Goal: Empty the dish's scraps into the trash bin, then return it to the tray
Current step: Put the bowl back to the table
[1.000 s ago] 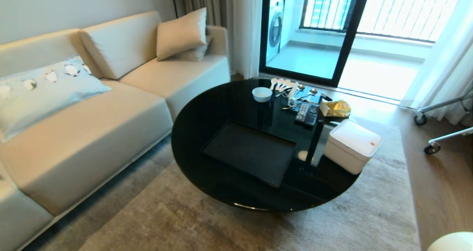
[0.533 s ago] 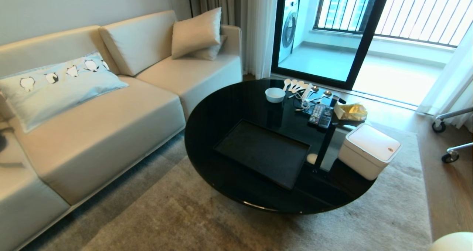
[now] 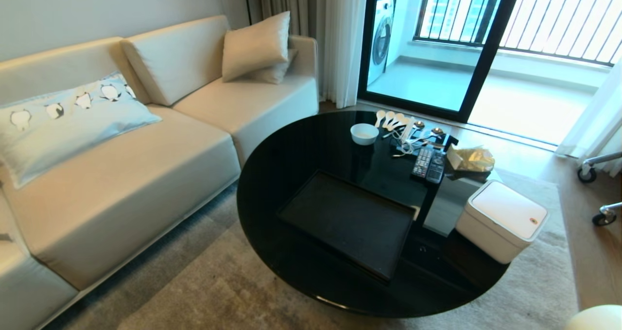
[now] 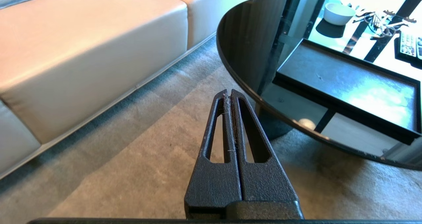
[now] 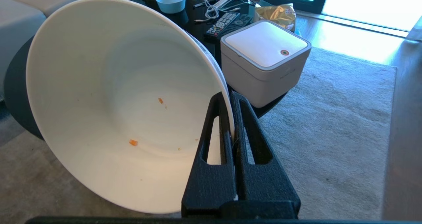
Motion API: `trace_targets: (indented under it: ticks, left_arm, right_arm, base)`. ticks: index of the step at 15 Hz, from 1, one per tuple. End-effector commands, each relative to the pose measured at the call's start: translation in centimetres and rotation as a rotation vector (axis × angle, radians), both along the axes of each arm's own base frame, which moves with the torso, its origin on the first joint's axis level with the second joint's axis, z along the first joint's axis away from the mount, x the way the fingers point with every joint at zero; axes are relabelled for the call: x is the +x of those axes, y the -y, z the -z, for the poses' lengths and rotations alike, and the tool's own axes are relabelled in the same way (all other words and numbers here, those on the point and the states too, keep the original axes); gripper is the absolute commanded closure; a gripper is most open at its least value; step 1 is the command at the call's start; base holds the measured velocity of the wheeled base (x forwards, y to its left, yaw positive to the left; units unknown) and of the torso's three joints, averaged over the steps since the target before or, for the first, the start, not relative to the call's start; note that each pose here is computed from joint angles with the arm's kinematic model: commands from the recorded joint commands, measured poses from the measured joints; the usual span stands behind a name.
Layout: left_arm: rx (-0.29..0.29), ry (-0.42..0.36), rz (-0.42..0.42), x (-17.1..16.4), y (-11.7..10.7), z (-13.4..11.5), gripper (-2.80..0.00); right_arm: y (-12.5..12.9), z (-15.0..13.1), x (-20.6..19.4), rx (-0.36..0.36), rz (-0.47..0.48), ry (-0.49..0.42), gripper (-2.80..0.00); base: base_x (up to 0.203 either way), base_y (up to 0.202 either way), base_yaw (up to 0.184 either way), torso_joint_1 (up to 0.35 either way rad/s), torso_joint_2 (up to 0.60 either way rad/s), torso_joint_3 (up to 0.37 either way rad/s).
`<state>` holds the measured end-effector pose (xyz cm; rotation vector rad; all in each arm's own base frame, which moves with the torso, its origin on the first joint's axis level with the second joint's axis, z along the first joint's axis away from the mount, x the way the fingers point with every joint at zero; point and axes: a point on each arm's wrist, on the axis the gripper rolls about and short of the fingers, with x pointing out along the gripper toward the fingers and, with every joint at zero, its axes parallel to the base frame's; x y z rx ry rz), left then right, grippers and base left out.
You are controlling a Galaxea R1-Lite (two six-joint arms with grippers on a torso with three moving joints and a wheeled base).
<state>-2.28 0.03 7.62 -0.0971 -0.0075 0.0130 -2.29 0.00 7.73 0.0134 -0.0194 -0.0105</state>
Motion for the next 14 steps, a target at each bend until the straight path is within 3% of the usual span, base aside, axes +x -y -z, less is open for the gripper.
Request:
trace_targets:
  ticks: [1, 5, 12, 14]
  left_arm:
    - [-0.001, 0.001, 0.000, 0.00, 0.00, 0.00, 0.00]
    - [-0.001, 0.001, 0.000, 0.00, 0.00, 0.00, 0.00]
    - [-0.001, 0.001, 0.000, 0.00, 0.00, 0.00, 0.00]
    - [-0.001, 0.001, 0.000, 0.00, 0.00, 0.00, 0.00]
  right_arm:
    - [0.00, -0.01, 0.01, 0.000, 0.000, -0.001, 0.00]
    - [0.00, -0.01, 0.01, -0.003, 0.001, -0.001, 0.00]
    - [0.00, -0.03, 0.01, -0.024, 0.000, 0.001, 0.00]
    - [-0.14, -0.53, -0.14, -0.062, -0.066, 0.021, 0.00]
  base:
    - [0.185, 0.000, 0.004, 0.002, 0.00, 0.004]
    - [0.163, 0.000, 0.002, 0.007, 0.00, 0.002]
    - [0.000, 0.000, 0.000, 0.000, 0.00, 0.000]
    - [0.000, 0.000, 0.000, 0.000, 0.00, 0.000]
